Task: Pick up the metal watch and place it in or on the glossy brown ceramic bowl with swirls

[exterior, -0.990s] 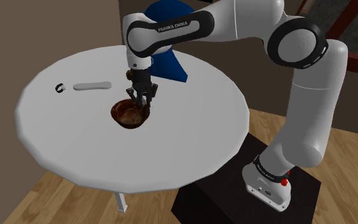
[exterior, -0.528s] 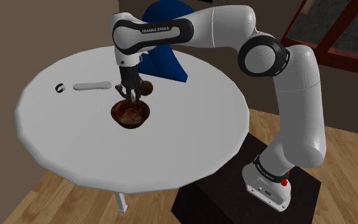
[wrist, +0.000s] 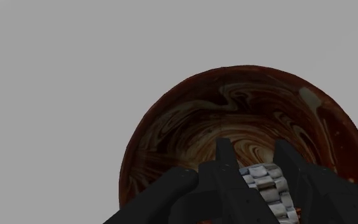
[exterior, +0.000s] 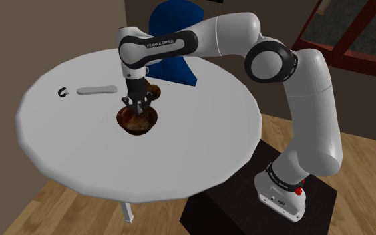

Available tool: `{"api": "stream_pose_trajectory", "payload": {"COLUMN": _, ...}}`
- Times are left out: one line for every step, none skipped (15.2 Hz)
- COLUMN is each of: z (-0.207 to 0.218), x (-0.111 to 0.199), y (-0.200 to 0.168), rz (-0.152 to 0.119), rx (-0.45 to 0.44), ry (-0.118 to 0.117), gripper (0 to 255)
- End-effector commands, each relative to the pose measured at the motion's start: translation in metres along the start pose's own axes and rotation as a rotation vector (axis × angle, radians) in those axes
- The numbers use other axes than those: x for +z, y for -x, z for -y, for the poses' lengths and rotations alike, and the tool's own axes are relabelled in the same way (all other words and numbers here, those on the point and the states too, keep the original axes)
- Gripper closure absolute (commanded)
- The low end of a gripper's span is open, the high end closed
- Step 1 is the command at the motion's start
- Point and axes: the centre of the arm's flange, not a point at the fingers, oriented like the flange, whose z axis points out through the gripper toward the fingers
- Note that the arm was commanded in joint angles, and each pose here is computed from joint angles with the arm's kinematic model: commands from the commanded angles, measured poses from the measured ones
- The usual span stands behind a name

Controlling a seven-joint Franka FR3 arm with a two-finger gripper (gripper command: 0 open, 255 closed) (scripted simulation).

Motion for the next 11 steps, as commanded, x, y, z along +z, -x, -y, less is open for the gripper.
{"api": "stream_pose_trajectory", "payload": {"z": -0.0006, "x": 0.0100, "y": -0.0024, "rz": 0.000, "rx": 0.000, "ry": 0.000, "gripper": 255}}
{"api": "stream_pose_trajectory", "payload": {"z": -0.0008, "x": 0.0177, "y": -0.0050, "rz": 0.000, "rx": 0.000, "ry": 0.000, "gripper": 255}}
{"api": "stream_pose_trajectory", "payload": {"z": -0.0009, "x": 0.0177, "y": -0.0050, "rz": 0.000, "rx": 0.000, "ry": 0.000, "gripper": 255}}
{"api": "stream_pose_trajectory", "payload": {"z": -0.0008, "x": 0.0177, "y": -0.0050, "rz": 0.000, "rx": 0.000, "ry": 0.000, "gripper": 255}}
{"api": "stream_pose_trajectory", "payload": {"z": -0.0008, "x": 0.0177, "y": -0.0050, "rz": 0.000, "rx": 0.000, "ry": 0.000, "gripper": 255}}
{"api": "stream_pose_trajectory", "payload": {"z": -0.0008, "x": 0.0177, "y": -0.0050, "rz": 0.000, "rx": 0.000, "ry": 0.000, "gripper": 255}}
{"api": "stream_pose_trajectory", "payload": {"z": -0.0008, "x": 0.0177, "y": -0.0050, "rz": 0.000, "rx": 0.000, "ry": 0.000, "gripper": 255}}
{"api": "stream_pose_trajectory", "payload": {"z": -0.0008, "x": 0.0177, "y": -0.0050, "rz": 0.000, "rx": 0.000, "ry": 0.000, "gripper": 255}}
{"api": "stream_pose_trajectory", "payload": {"z": -0.0008, "x": 0.0177, "y": -0.0050, "rz": 0.000, "rx": 0.000, "ry": 0.000, "gripper": 255}}
{"api": "stream_pose_trajectory", "payload": {"z": -0.0008, "x": 0.0177, "y": -0.0050, "rz": 0.000, "rx": 0.000, "ry": 0.000, "gripper": 255}}
{"api": "stream_pose_trajectory", "payload": {"z": -0.0008, "x": 0.0177, "y": -0.0050, "rz": 0.000, "rx": 0.000, "ry": 0.000, "gripper": 0}}
